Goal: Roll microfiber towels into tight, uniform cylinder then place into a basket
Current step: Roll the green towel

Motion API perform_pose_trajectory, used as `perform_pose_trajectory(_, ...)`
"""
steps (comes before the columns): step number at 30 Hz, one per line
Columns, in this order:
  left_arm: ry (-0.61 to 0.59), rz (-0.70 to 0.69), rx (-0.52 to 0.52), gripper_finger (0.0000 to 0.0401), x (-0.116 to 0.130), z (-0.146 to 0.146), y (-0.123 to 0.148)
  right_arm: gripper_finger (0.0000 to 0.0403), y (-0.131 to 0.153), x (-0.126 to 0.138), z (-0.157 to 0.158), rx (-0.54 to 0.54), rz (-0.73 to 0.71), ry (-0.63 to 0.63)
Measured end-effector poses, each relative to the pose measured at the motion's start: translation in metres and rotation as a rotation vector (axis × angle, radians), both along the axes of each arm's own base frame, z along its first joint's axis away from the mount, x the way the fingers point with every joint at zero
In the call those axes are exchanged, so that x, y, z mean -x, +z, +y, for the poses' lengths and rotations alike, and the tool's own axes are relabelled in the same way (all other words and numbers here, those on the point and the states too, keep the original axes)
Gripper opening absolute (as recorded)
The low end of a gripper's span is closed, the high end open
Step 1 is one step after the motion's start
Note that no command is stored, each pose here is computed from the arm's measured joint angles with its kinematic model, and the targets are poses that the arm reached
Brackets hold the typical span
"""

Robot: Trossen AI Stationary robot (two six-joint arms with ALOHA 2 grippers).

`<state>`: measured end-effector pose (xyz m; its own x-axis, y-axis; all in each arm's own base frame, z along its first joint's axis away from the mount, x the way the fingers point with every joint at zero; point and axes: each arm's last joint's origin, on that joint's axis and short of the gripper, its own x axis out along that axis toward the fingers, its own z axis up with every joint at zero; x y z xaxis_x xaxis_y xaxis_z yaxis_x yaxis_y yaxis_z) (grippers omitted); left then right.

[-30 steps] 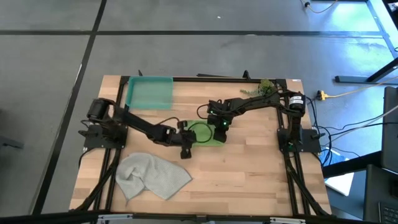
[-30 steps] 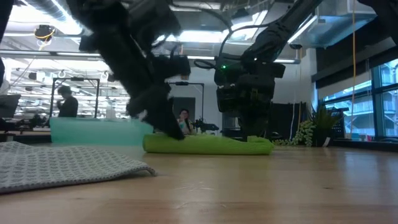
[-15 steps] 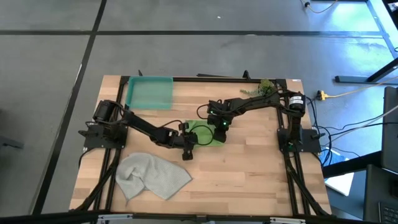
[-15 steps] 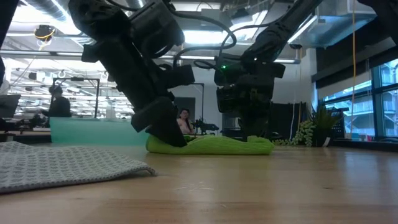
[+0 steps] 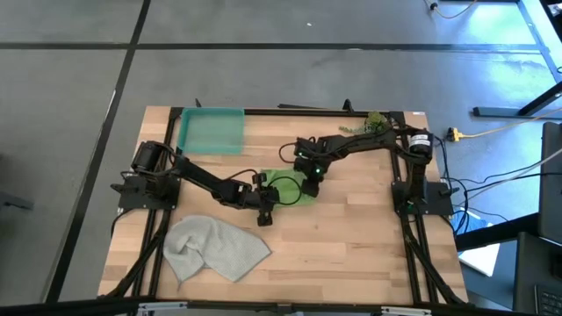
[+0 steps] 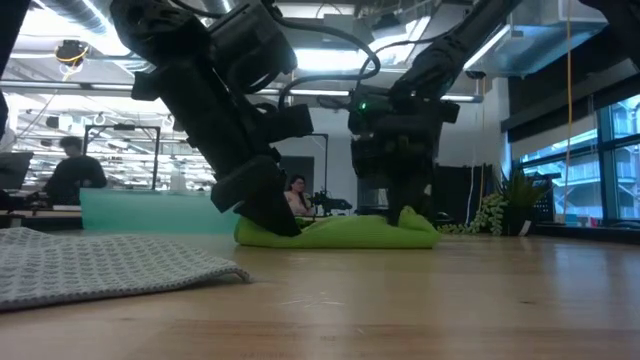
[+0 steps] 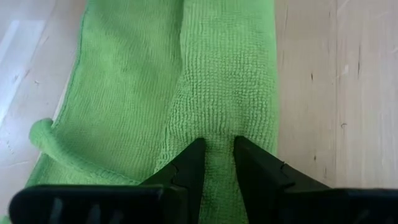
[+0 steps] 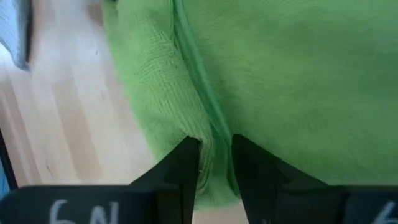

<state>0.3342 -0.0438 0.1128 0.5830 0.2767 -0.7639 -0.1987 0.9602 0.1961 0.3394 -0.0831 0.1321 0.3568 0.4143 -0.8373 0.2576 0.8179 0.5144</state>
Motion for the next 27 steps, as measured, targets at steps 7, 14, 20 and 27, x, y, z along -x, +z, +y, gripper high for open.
perform_pose_trajectory(7, 0.016, -0.003, 0.014, 0.0087, 0.0, 0.0, 0.0, 0.0103, 0.046, 0.009, -0.007, 0.146, -0.109, -0.054)
perform_pose_trajectory(14, 0.019, -0.004, 0.016, 0.0087, 0.0, 0.0, -0.001, 0.0103, 0.091, 0.026, 0.002, 0.369, -0.174, -0.059)
perform_pose_trajectory(20, 0.019, -0.003, 0.017, 0.0087, 0.0, 0.0, -0.001, 0.0103, 0.113, 0.031, 0.028, 0.543, -0.238, 0.04)
perform_pose_trajectory(27, 0.019, -0.001, 0.017, 0.0087, 0.0, 0.0, -0.001, 0.0103, 0.103, 0.034, 0.069, 0.595, -0.313, 0.305)
